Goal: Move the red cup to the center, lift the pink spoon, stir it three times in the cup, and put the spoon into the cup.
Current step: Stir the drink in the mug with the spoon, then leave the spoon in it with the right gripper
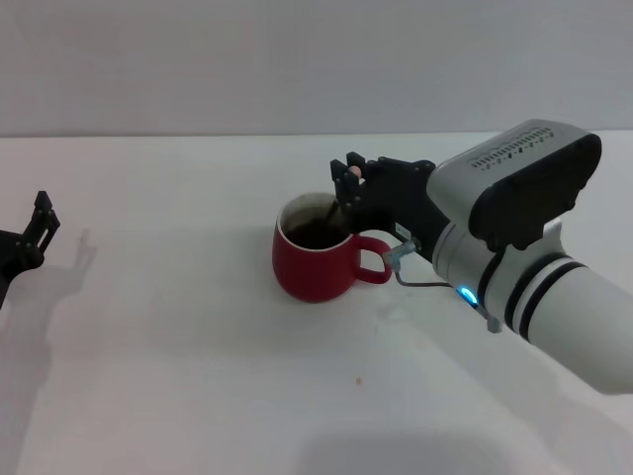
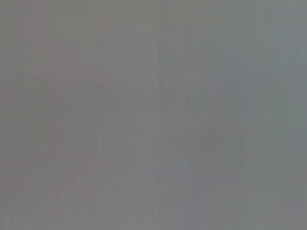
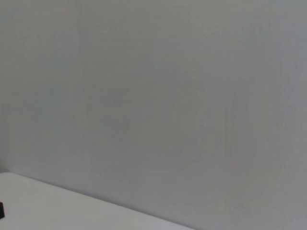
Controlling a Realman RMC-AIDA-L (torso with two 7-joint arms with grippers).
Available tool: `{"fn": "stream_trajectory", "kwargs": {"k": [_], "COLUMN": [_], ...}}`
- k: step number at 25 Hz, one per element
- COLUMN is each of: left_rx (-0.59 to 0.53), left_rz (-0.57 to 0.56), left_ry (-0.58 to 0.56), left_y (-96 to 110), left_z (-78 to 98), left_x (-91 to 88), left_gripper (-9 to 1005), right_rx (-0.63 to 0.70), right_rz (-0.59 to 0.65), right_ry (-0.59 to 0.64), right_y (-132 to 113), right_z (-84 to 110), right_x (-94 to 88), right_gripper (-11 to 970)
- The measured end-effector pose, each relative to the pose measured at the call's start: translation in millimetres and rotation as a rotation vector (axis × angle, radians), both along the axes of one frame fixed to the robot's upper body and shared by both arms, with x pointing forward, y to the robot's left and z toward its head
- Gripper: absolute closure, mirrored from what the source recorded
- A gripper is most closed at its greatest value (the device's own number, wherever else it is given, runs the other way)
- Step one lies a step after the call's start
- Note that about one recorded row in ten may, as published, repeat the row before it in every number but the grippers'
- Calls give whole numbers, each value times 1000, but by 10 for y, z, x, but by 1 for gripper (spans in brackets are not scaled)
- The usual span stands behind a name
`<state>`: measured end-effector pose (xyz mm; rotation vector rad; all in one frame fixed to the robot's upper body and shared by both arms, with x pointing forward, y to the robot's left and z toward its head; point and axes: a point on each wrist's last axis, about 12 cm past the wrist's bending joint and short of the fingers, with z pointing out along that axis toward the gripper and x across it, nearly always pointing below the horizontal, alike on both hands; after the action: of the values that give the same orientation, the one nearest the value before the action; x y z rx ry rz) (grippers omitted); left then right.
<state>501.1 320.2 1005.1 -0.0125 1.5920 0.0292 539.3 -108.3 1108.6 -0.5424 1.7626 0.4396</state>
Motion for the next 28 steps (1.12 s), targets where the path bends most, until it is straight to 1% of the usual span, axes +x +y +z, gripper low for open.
{"fn": "stream_trajectory", "kwargs": {"k": [8, 9, 14, 20, 23, 24, 28], "left_rx": [1, 1, -2, -7, -7, -7, -8], "left_rz": [-7, -10, -12, -13, -12, -12, -12], "left_ry": [3, 3, 1, -1, -3, -3, -3], "left_y": [-15, -21, -30, -39, -36, -36, -35], "left_z": [-5, -6, -3, -3, -2, -2, -2], "left_x": [-2, -2, 0, -8, -12, -12, -14], "left_gripper": [154, 154, 154, 154, 154, 154, 154], "right_rx": [8, 10, 14, -1, -10, -17, -22], "right_rz": [14, 24, 50, 67, 70, 69, 60], "right_ry": [14, 17, 17, 12, 7, 4, 1], "right_y": [4, 27, 97, 146, 168, 169, 151], "right_z": [-24, -28, -22, -28, -26, -25, -24], "right_x": [-105, -141, -192, -153, -104, -62, -17], "right_gripper": [827, 827, 827, 827, 826, 826, 826]}}
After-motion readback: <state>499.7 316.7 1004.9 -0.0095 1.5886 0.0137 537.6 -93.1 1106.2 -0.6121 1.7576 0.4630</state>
